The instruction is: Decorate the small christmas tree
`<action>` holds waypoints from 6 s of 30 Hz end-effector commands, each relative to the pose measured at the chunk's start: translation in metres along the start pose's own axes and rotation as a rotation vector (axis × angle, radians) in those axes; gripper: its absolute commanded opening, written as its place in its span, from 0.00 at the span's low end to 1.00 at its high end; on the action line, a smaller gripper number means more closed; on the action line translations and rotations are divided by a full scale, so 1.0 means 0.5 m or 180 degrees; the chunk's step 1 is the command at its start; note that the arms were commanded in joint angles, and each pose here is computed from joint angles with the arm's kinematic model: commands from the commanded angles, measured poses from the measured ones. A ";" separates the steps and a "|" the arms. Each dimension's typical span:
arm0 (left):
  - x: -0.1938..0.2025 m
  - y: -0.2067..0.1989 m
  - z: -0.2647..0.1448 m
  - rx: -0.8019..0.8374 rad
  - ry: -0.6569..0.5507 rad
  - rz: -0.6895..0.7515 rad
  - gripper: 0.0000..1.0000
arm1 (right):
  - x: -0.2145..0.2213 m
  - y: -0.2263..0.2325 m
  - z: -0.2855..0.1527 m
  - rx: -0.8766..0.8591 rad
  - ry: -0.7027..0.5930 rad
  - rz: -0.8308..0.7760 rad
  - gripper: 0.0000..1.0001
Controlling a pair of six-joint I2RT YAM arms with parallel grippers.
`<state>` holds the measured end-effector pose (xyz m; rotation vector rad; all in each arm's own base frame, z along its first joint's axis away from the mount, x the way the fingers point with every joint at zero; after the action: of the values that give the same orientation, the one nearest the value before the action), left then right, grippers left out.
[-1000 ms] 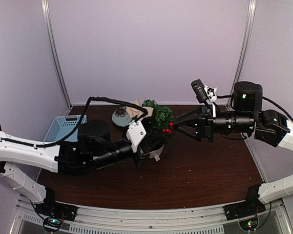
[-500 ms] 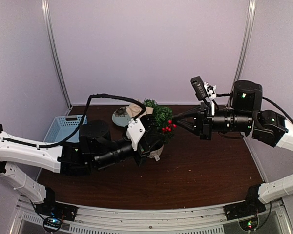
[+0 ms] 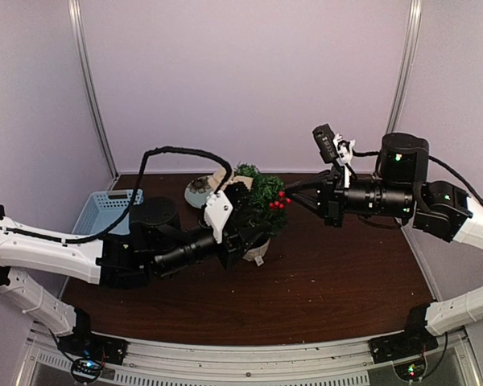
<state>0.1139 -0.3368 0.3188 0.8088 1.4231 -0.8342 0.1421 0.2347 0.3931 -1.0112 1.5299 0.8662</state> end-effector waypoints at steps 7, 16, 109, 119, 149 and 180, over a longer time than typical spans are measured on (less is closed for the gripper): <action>-0.018 0.063 -0.039 -0.0381 -0.0009 -0.0330 0.73 | -0.044 -0.080 0.002 0.0855 -0.0060 -0.0216 0.00; -0.019 0.134 -0.093 -0.0829 -0.0006 -0.0530 0.98 | -0.075 -0.162 0.055 0.1370 0.0149 -0.0437 0.00; 0.362 0.270 0.003 -0.1358 0.0033 -0.2585 0.35 | 0.444 -0.399 0.105 0.1208 0.0299 0.2319 0.34; 0.375 0.277 0.026 -0.1329 0.0038 -0.2615 0.35 | 0.523 -0.401 0.122 0.1219 0.0507 0.2604 0.27; 0.430 0.312 0.092 -0.1188 0.0120 -0.2837 0.27 | 0.523 -0.429 0.076 0.1457 0.0368 0.2534 0.25; 0.444 0.318 0.064 -0.1044 0.0111 -0.2941 0.37 | 0.481 -0.527 0.192 0.0714 0.0207 0.2559 0.33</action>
<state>0.2639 -0.2891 0.0834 -0.1443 1.9812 -1.1639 0.3948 0.1700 0.1173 -0.1692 2.1525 1.0777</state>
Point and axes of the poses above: each gripper's point midway between its finger pads, its own z axis out along the fingers, its own y axis along the line the jaws close on, x = y × z, the point moved 10 cm from there along -z, back along the fingers, and after that the axes turned 10 degrees about -z, right-handed, at the moved point
